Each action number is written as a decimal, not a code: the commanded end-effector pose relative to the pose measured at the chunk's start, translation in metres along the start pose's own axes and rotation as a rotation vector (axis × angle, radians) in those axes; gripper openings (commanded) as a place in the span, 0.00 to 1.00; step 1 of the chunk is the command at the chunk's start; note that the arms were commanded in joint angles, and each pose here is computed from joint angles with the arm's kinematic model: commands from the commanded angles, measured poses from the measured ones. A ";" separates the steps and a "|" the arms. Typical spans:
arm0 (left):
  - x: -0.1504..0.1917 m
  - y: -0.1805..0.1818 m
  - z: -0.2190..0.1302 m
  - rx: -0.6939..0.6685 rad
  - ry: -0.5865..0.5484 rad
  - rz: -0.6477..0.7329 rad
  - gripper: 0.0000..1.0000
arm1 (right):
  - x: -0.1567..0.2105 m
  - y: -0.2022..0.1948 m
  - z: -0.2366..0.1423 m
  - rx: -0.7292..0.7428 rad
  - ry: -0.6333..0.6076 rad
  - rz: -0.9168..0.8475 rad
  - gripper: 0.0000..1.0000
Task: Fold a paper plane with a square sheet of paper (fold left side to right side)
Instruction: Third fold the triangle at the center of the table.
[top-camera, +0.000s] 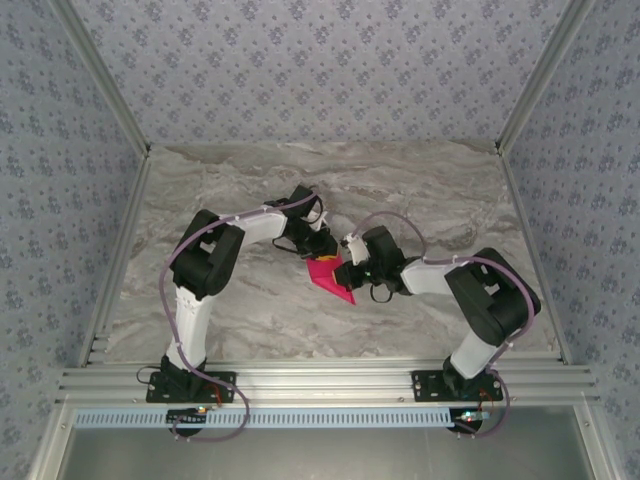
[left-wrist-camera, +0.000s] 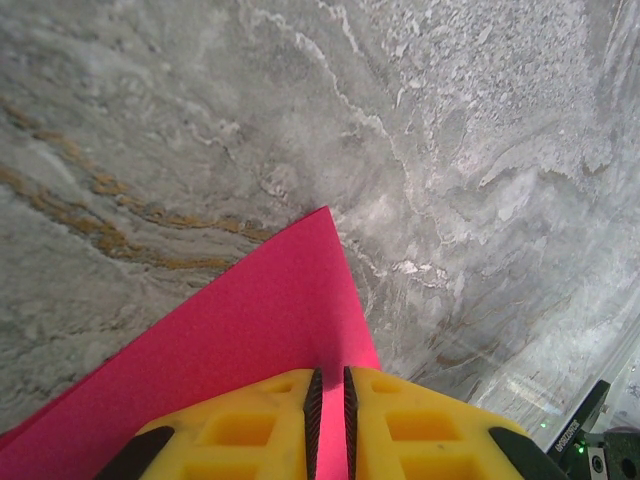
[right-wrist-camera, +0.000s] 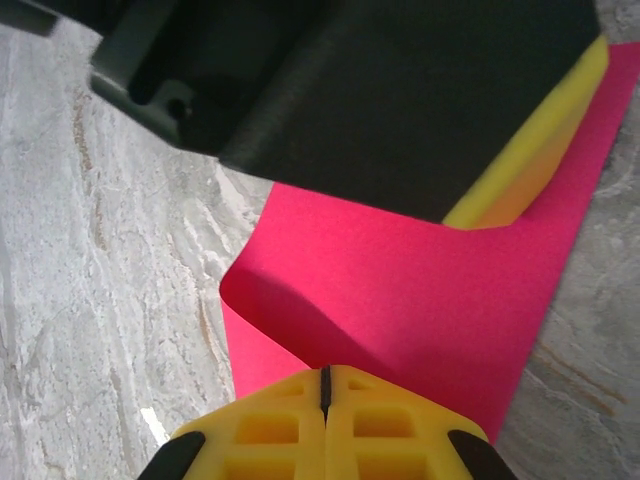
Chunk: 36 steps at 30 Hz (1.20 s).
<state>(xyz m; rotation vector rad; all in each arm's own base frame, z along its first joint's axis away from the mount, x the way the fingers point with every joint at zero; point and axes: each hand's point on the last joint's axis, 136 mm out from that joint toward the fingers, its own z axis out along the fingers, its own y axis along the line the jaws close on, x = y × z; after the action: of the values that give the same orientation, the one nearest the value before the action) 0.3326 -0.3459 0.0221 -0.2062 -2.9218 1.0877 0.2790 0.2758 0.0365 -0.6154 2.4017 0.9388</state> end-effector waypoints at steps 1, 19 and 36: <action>0.013 0.016 0.008 -0.069 0.049 -0.017 0.17 | 0.000 -0.002 0.003 -0.006 0.024 0.011 0.01; 0.015 0.017 0.009 -0.071 0.052 -0.019 0.17 | -0.003 -0.007 0.013 -0.011 0.048 0.018 0.01; 0.011 0.008 0.000 -0.062 0.035 0.003 0.20 | 0.030 -0.019 0.011 0.038 0.142 0.079 0.02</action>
<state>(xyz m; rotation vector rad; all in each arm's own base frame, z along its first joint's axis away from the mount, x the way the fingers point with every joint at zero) 0.3319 -0.3465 0.0223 -0.2205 -2.9220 1.0881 0.2811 0.2772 0.0223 -0.6094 2.4796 0.9499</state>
